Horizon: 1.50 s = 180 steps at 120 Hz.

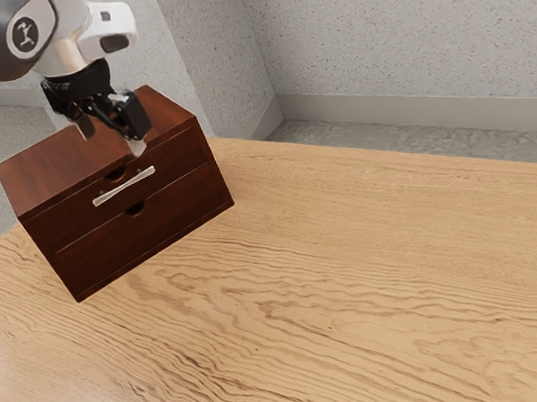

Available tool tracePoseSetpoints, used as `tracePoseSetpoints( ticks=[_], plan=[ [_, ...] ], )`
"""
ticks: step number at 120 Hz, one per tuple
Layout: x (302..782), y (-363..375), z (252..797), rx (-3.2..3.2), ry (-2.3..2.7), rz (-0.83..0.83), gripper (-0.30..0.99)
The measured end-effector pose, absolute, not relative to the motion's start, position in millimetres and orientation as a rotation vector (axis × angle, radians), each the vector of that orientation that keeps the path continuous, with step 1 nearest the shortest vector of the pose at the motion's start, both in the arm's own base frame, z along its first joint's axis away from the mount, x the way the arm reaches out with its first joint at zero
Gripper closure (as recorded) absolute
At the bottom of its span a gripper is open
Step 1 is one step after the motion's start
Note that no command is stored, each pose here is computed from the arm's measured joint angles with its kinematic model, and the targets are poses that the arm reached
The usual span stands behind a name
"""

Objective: Pull the drawer handle with one arm to open the drawer

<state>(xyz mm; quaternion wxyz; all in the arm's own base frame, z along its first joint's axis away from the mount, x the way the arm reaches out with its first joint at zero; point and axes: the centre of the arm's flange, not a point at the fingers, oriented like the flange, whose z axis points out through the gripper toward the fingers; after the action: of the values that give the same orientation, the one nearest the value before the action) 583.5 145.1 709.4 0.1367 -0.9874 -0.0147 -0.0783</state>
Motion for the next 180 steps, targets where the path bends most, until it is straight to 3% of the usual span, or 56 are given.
tracePoseSetpoints(
  ticks=[54,120,180],
  plan=[
    [609,183,608,-2.787,0.191,-0.126,0.00],
    [618,217,590,-2.697,0.289,-0.209,0.00],
    [631,246,570,-2.653,0.350,-0.262,0.22]
  ],
)
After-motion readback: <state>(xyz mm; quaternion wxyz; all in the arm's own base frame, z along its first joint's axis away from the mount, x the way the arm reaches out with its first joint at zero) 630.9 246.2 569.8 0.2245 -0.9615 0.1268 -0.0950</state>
